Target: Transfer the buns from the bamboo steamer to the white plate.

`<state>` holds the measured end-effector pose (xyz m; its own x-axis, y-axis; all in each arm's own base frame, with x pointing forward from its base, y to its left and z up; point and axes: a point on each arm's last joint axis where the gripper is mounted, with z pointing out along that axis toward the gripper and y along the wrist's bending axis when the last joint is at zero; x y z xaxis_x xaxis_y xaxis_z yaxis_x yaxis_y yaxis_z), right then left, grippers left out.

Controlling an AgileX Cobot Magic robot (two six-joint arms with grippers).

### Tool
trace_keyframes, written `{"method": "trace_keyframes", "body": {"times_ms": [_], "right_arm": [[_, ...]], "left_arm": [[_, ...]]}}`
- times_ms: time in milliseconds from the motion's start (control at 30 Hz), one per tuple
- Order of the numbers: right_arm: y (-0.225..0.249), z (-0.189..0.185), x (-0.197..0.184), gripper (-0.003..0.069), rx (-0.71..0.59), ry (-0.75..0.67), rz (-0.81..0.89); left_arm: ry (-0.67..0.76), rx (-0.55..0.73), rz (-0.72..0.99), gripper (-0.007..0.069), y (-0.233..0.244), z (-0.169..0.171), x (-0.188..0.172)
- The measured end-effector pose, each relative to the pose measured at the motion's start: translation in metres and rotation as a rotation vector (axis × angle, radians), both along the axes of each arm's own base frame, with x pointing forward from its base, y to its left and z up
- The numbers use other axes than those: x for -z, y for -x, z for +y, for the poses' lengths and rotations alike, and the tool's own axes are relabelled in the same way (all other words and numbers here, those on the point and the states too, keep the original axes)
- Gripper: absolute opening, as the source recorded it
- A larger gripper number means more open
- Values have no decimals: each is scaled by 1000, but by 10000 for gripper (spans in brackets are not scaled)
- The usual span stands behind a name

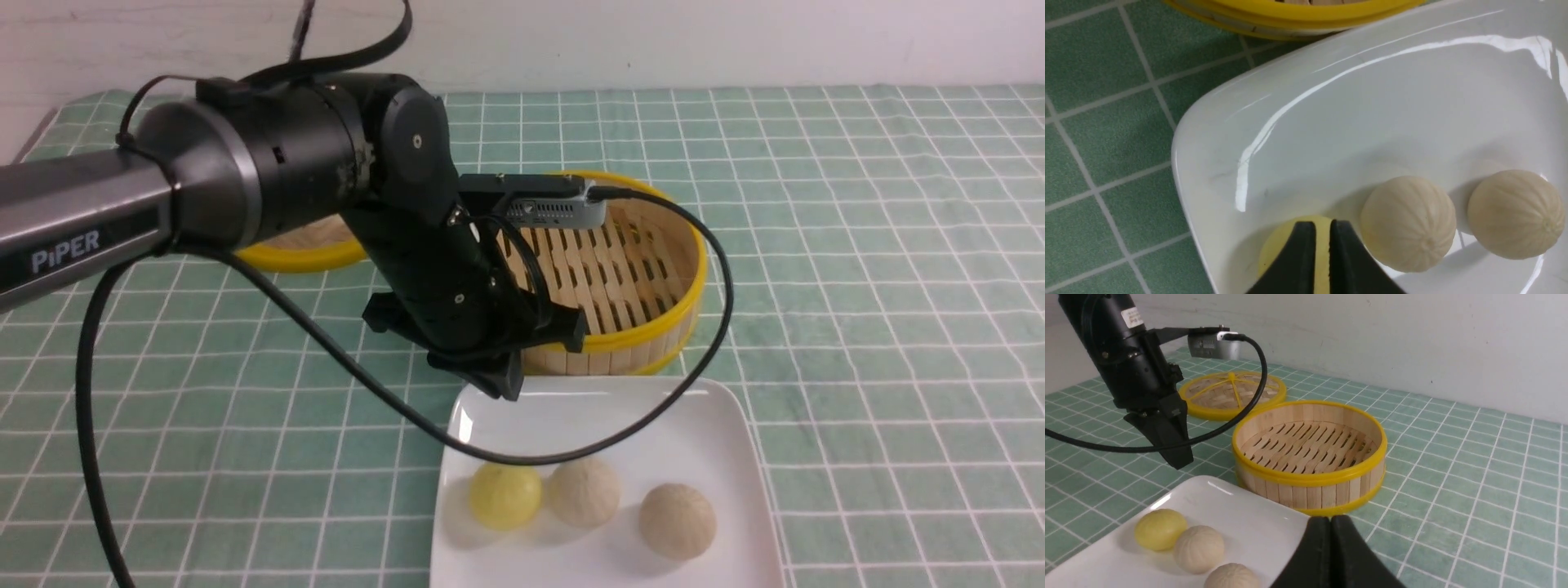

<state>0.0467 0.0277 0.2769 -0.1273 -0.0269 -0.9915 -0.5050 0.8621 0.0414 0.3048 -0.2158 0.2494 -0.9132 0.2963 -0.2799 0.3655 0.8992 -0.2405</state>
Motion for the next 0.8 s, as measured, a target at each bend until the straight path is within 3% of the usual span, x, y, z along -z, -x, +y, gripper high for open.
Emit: {"method": "trace_keyframes", "body": {"times_ms": [800], "right_arm": [[1, 1, 3, 0, -14, 35, 15]], "left_arm": [[-1, 0, 2, 92, 0, 0, 0]]}}
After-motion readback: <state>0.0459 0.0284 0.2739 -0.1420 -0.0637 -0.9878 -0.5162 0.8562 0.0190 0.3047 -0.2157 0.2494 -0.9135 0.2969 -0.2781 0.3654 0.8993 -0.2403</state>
